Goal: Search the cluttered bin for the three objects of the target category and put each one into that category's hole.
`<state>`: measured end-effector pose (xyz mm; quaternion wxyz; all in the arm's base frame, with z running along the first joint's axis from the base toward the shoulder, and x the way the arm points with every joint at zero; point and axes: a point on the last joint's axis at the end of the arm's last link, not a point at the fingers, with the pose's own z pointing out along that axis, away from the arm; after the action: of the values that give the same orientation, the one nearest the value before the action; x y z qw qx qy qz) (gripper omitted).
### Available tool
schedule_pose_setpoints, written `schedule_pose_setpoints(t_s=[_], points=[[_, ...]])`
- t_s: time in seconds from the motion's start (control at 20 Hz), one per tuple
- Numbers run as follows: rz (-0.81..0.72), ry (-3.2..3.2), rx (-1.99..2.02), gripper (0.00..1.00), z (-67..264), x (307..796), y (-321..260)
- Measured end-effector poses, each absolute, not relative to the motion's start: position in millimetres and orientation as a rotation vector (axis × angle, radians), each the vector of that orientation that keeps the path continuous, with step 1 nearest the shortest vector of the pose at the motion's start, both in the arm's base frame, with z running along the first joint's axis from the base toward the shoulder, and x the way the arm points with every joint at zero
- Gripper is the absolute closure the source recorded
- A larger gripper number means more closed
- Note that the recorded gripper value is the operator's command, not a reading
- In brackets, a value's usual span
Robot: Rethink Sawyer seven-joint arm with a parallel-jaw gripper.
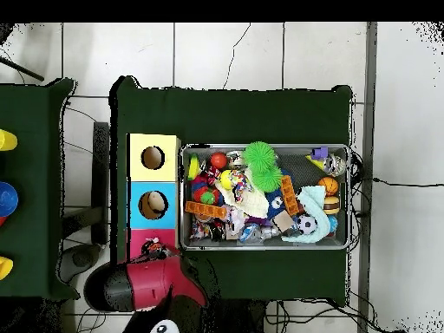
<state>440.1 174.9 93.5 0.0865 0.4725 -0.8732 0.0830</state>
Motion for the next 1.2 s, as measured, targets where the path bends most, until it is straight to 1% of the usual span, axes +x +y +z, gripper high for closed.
schedule_pose_setpoints(t_s=[0.25,0.35,0.45,0.55,0.7,0.95,1.2], points=[[0.198,-2.704,1.249,0.00,117.9,465.9,128.4],[0.158,-2.732,1.146,0.00,136.4,476.4,101.2],[0.131,-2.738,1.090,0.00,147.1,480.7,87.2],[0.071,-2.735,0.990,0.00,167.4,487.7,62.4],[0.029,-2.732,0.927,0.00,180.4,492.4,45.5],[-0.042,-2.769,0.828,0.00,192.2,508.1,9.4],[-0.101,-2.821,0.752,0.00,188.1,527.3,-30.1]])
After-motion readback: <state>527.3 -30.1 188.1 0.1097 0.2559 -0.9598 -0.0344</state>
